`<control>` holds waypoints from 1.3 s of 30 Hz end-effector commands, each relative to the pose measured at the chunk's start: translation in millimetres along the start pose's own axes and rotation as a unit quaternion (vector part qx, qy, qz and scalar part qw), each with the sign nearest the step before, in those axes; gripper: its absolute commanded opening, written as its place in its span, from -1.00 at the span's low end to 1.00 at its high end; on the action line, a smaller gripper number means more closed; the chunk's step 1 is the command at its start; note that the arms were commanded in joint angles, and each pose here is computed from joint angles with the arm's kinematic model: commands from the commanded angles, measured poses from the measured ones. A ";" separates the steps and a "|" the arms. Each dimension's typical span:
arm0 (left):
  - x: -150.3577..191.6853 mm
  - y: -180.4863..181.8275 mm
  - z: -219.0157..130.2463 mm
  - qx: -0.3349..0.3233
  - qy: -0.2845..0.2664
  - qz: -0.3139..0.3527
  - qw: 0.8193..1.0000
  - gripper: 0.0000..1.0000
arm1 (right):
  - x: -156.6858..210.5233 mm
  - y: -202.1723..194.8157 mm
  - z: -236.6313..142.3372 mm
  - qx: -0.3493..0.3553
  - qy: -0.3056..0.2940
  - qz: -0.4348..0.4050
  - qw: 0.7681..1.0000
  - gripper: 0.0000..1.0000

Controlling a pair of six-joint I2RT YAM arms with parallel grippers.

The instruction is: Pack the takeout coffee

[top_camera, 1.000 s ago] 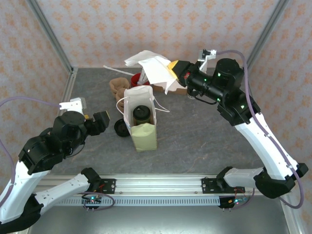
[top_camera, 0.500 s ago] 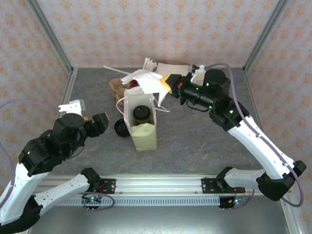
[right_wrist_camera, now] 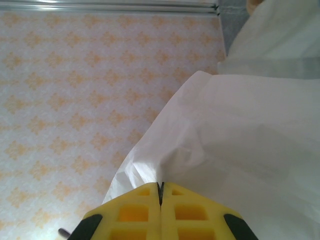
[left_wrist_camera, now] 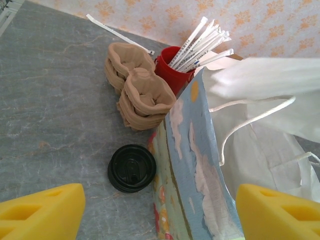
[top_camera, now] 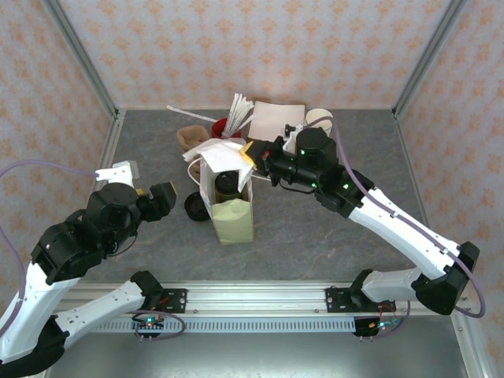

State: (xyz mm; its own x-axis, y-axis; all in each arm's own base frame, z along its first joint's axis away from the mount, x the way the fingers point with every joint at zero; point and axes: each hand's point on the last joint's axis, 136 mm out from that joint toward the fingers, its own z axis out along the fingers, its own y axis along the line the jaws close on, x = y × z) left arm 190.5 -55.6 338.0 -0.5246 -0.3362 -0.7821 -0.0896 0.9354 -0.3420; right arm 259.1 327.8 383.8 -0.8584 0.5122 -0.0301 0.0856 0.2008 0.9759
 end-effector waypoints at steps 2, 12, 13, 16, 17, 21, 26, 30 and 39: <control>-2.7 1.5 3.5 -0.007 -0.011 -0.010 1.000 0.59 | 0.5 -12.4 16.5 0.012 0.000 0.004 1.000 -1.00; -2.2 -3.5 7.6 -0.003 -0.006 -0.008 1.000 0.59 | 1.2 -42.3 24.8 0.096 -0.033 -0.068 0.992 -1.00; -2.8 -3.9 7.3 -0.001 -0.007 -0.008 1.000 0.59 | 1.3 -45.6 25.3 0.102 -0.036 -0.074 0.991 -1.00; -2.2 -3.7 8.2 -0.003 -0.006 -0.007 1.000 0.59 | 0.5 -55.5 26.8 0.124 -0.042 -0.090 0.987 -1.00; -1.3 -3.6 8.7 -0.003 -0.005 -0.006 1.000 0.59 | 0.4 -57.0 27.1 0.129 -0.042 -0.100 0.986 -0.95; 0.1 -3.1 9.8 -0.005 -0.003 -0.006 1.000 0.60 | 0.7 -59.3 24.2 0.155 -0.055 -0.141 0.976 -0.61; 1.2 -3.3 10.8 -0.004 -0.002 -0.005 1.000 0.60 | 5.1 -47.9 21.5 0.160 -0.056 -0.186 0.968 -0.21; 1.8 -2.4 10.8 -0.006 -0.001 -0.003 1.000 0.60 | -1.9 -36.2 10.6 0.174 -0.077 -0.226 0.955 -0.12; 2.9 2.0 9.2 -0.010 -0.004 -0.003 1.000 0.61 | -2.4 -12.6 2.5 0.161 -0.082 -0.281 0.943 -0.16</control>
State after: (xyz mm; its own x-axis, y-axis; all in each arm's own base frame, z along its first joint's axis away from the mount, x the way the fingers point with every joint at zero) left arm 195.5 -59.8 330.7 -0.5345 -0.3281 -0.7789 -0.0930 0.9388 -0.3316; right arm 263.1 329.7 353.3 -0.7616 0.4047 -0.5061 -0.1198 0.6796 0.7237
